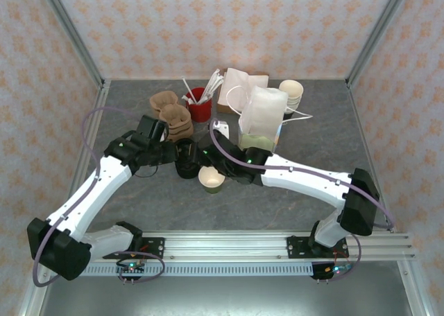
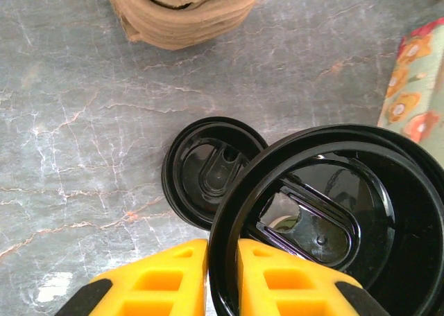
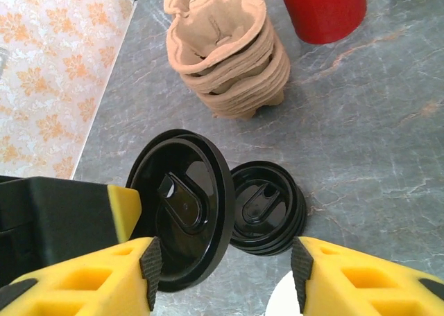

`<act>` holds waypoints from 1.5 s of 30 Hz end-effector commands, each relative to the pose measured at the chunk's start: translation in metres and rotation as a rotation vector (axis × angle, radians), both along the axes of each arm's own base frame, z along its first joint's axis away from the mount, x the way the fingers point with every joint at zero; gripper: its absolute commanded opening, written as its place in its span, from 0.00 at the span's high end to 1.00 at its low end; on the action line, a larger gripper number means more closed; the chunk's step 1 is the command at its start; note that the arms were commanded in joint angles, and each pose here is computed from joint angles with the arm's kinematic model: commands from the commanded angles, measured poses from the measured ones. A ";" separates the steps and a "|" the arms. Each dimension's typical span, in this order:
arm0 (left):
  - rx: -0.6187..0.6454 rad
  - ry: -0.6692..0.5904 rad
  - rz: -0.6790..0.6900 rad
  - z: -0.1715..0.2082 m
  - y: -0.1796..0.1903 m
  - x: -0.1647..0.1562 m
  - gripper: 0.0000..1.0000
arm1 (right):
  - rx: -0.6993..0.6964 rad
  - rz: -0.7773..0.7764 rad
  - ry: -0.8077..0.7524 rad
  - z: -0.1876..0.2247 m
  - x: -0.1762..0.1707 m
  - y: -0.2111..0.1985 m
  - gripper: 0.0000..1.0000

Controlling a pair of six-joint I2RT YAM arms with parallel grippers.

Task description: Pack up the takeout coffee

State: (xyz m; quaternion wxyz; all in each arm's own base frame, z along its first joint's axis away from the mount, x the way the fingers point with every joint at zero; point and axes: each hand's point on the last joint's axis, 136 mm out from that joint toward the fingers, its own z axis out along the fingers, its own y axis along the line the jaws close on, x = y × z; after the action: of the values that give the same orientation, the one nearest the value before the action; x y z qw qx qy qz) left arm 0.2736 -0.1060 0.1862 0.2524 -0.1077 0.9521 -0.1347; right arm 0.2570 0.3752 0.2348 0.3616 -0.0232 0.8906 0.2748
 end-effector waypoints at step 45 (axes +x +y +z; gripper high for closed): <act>-0.098 -0.070 -0.071 0.044 -0.021 -0.020 0.82 | -0.019 0.063 0.068 0.000 0.013 0.015 0.93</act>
State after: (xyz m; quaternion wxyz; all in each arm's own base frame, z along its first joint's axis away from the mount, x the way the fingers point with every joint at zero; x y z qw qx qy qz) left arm 0.2567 -0.1212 0.2136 0.2632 -0.0872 0.9450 -0.1734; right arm 0.2655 0.3887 0.2246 0.3172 -0.0469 0.9067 0.2741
